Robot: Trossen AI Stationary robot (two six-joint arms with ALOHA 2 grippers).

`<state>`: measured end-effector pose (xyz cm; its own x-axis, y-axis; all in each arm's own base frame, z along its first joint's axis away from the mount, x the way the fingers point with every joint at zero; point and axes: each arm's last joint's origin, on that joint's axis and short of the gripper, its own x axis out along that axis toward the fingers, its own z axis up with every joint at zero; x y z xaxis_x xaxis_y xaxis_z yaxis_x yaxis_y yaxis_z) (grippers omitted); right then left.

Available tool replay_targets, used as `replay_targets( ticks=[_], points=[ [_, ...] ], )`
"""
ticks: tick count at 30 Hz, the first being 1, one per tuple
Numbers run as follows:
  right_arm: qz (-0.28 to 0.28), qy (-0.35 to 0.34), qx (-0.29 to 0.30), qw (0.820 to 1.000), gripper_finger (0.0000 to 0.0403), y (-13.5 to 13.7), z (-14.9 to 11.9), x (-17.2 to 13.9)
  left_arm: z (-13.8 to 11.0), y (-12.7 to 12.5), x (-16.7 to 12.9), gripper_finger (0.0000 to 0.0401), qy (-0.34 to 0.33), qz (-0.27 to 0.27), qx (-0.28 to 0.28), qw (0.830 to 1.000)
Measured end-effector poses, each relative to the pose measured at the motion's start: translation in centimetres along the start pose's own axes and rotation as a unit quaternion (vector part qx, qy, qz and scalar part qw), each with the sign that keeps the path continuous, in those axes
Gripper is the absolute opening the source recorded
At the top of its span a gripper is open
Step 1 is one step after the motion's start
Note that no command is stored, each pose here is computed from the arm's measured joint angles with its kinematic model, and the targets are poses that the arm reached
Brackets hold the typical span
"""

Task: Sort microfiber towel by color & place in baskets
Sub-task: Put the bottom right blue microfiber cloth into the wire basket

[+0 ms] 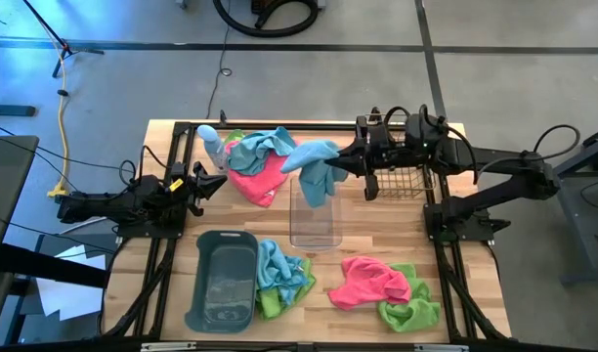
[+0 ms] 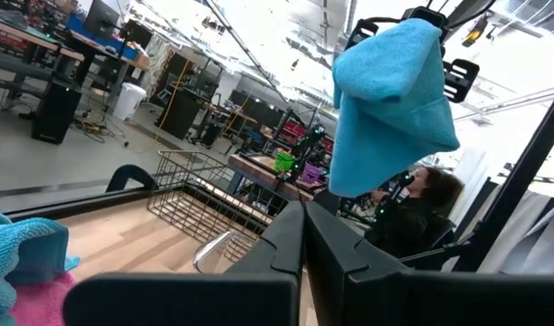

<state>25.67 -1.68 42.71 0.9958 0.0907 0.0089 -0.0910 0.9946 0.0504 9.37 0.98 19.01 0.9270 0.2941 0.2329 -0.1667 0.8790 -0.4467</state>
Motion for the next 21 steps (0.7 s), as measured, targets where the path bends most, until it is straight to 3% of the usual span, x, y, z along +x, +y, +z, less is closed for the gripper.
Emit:
replay_targets(
  ticks=[5, 13, 18, 21],
  points=[
    [-0.015, 0.034, 0.002, 0.999, 0.0, 0.0, 0.1, -1.9, 0.0, 0.0, 0.0, 0.0, 0.0, 0.0, 0.0, 1.0],
    [-0.12, 0.102, 0.0, 0.988, 0.0, -0.9, 0.3, -7.7, 0.0, 0.0, 0.0, 0.0, 0.0, 0.0, 0.0, 1.0],
    [-0.214, 0.137, 0.001, 0.967, 0.0, -1.8, 0.1, -11.2, 0.0, 0.0, 0.0, 0.0, 0.001, 0.0, 0.0, 1.0],
    [-0.287, 0.164, 0.0, 0.944, 0.0, -2.7, -0.3, -12.6, 0.0, 0.0, 0.0, 0.0, 0.001, 0.0, 0.0, 1.0]
  ],
)
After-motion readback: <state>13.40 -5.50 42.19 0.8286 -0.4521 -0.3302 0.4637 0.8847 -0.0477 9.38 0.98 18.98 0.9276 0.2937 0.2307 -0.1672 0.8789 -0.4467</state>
